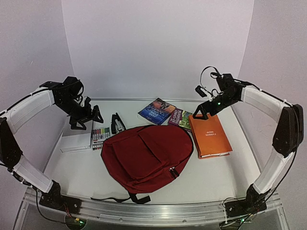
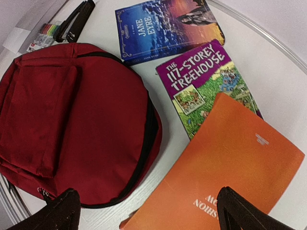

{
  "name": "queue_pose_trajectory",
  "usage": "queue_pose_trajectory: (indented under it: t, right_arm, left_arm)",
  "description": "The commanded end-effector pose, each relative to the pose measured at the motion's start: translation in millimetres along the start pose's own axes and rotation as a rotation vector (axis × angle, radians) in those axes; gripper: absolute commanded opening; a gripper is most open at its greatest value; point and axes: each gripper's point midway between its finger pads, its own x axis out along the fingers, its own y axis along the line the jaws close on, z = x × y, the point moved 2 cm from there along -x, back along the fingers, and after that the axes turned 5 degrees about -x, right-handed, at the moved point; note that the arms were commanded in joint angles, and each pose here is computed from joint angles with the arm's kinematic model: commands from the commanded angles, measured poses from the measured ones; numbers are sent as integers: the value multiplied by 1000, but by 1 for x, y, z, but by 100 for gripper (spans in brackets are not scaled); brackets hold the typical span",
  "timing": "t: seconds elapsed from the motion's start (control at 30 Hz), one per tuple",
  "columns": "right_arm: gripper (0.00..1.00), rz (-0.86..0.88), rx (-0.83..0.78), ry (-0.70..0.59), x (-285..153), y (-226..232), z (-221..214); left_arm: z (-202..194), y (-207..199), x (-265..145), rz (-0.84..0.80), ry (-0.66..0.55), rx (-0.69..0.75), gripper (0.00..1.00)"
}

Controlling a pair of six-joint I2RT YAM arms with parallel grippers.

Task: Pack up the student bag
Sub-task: Adjust the student bag at the center of the board.

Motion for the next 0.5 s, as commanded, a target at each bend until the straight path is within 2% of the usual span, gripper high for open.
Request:
queue_pose_trajectory:
  t: [0.0, 0.17, 0.47]
  right_arm:
    - [98, 24, -48, 2, 28, 8, 24]
    - [98, 43, -75, 37, 65, 13, 36]
    - [98, 81, -82, 103, 125, 11, 35]
  left_arm:
    - [-17, -1, -1, -83, -13, -75, 100]
    - [-39, 12, 3, -106, -33, -135, 100]
    - [-79, 37, 30, -125, 16, -247, 100]
